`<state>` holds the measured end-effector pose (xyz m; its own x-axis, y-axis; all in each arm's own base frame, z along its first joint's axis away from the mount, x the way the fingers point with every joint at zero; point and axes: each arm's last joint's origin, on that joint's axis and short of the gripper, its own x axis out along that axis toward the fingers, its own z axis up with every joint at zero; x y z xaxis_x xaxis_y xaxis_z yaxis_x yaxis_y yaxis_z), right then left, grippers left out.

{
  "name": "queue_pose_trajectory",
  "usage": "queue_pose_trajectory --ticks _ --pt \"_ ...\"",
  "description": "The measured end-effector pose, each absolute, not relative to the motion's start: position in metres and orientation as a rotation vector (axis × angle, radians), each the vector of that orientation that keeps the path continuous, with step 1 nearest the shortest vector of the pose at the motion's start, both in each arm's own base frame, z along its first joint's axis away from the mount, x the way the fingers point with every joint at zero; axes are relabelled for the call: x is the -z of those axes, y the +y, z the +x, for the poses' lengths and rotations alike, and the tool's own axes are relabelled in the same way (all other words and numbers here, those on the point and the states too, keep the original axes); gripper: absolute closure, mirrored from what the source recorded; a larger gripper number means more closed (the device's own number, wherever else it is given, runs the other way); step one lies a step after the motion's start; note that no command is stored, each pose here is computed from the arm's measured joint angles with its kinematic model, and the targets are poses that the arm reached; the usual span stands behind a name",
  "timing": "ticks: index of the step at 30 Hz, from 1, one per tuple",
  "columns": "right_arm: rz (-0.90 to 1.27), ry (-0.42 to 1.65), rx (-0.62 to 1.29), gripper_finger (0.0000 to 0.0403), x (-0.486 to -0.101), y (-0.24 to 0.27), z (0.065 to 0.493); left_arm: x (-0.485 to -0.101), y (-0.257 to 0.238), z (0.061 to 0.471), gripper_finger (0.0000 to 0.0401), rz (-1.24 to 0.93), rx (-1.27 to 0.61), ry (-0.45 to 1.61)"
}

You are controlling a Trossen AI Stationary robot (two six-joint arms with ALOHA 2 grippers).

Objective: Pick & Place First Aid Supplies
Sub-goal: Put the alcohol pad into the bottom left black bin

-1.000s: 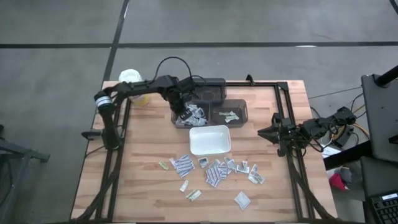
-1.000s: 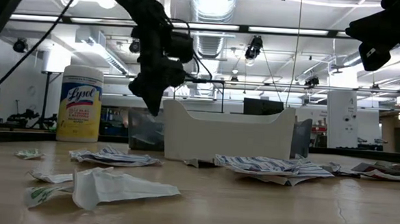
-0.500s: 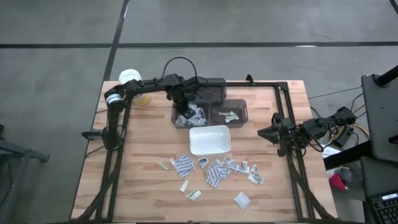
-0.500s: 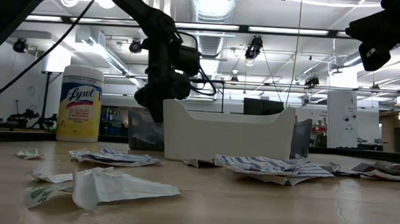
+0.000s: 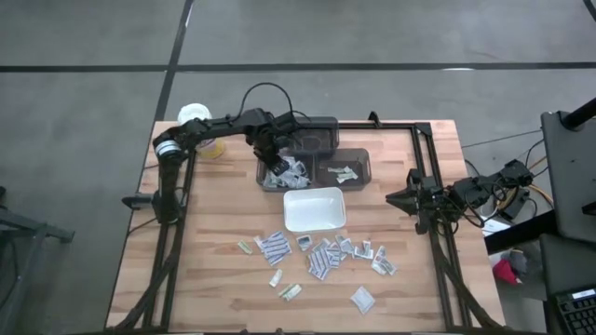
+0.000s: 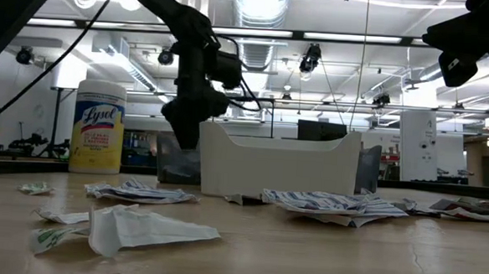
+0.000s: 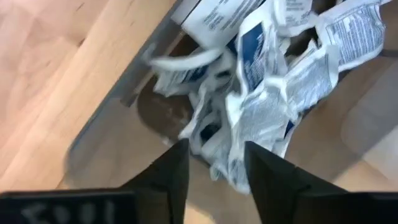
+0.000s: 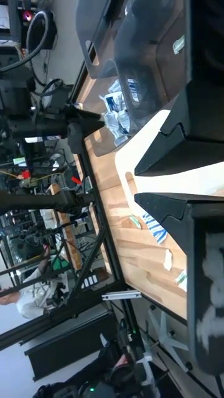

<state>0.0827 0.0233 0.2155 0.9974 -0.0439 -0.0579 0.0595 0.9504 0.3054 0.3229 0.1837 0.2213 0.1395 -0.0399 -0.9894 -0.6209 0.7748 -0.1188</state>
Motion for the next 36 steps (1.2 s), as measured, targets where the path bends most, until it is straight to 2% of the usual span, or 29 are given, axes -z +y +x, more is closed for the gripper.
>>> queue_pose_trajectory --ticks 4,9,19,27,36 --pt "0.312 0.05 0.053 0.0351 -0.216 0.023 0.083 -0.25 0.181 0.311 0.0224 -0.624 -0.483 1.386" --pt "0.31 0.051 0.053 0.0351 -0.216 0.023 0.083 -0.298 0.165 0.303 0.0219 -0.611 -0.487 1.261" --pt "0.308 0.051 0.053 0.0351 -0.216 0.023 0.083 -0.361 0.086 0.289 0.022 -0.699 -0.458 1.028" --pt "0.309 0.051 0.053 0.0351 -0.216 0.023 0.083 -0.371 0.009 0.311 0.022 -0.797 -0.461 0.856" --pt "0.31 0.051 0.053 0.0351 -0.215 0.023 0.083 -0.351 -0.074 0.328 0.022 -0.87 -0.52 0.723"
